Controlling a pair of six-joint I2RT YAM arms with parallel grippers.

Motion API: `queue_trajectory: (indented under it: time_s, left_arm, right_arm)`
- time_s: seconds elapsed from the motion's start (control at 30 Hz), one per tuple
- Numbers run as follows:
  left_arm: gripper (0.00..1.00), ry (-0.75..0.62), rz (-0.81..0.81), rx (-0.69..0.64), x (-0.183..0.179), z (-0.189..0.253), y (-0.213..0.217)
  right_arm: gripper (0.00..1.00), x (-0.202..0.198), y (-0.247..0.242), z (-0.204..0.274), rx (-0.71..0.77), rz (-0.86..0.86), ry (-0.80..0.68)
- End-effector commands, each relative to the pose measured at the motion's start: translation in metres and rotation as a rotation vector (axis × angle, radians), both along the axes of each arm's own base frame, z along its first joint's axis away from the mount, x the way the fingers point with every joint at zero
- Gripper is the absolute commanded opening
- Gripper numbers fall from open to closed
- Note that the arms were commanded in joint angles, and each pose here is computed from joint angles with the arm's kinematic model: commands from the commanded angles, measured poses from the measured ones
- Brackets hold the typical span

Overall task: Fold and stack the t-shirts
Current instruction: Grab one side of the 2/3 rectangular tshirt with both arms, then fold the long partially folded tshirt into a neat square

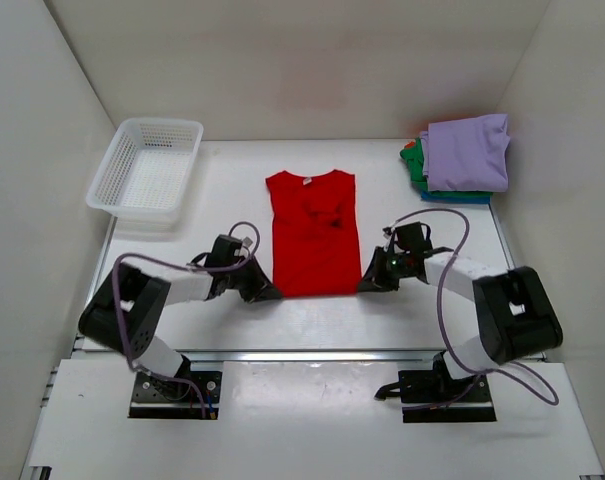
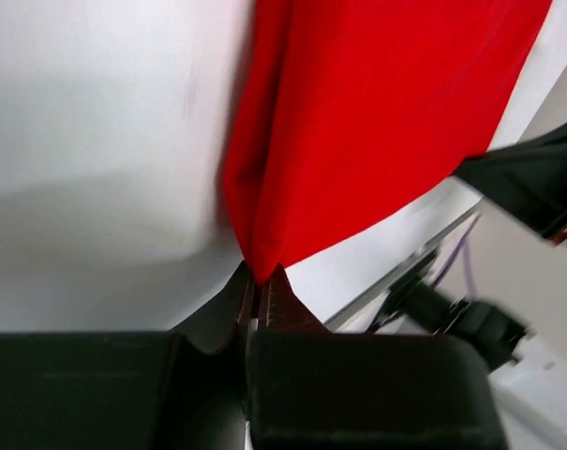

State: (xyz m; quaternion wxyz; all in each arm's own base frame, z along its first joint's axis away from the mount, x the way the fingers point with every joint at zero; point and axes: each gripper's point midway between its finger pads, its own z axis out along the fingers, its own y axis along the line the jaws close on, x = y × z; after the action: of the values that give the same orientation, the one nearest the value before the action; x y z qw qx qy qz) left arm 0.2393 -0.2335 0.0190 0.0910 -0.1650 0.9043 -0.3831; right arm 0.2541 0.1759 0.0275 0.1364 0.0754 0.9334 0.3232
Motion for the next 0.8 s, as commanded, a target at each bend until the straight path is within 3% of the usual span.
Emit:
queue_trajectory:
  time_s: [0.0, 0.2, 0.37, 0.43, 0.57, 0.7, 0.77]
  left_arm:
    - [0.0, 0.029, -0.084, 0.064, -0.055, -0.004, 0.016]
    - [0.0, 0.035, -0.05, 0.065, -0.107, -0.003, 0.037]
    - [0.0, -0.008, -0.012, 0.012, -0.111, 0.015, 0.044]
    - [0.0, -0.045, -0.019, -0.009, -0.103, 0.031, 0.039]
    - [0.0, -0.132, -0.043, 0.004, -0.061, 0.079, 0.028]
    - [0.0, -0.237, 0.018, -0.039, 0.012, 0.121, 0.032]
    - [0.0, -0.298, 0.039, -0.033, 0.065, 0.143, 0.032]
  right_arm:
    - [0.01, -0.04, -0.003, 0.004, -0.015, 0.07, 0.035]
    - [0.0, -0.097, 0.0, 0.01, 0.003, 0.122, 0.07]
    - [0.0, -0.119, 0.014, 0.024, 0.052, 0.151, 0.072]
    - [0.0, -0.11, 0.021, 0.039, 0.082, 0.165, 0.04]
    - [0.0, -0.078, 0.027, 0.074, 0.095, 0.177, -0.039]
    - [0.0, 0.001, 0.02, 0.111, 0.1, 0.14, -0.138]
    - [0.0, 0.041, 0.011, 0.123, 0.076, 0.122, -0.186]
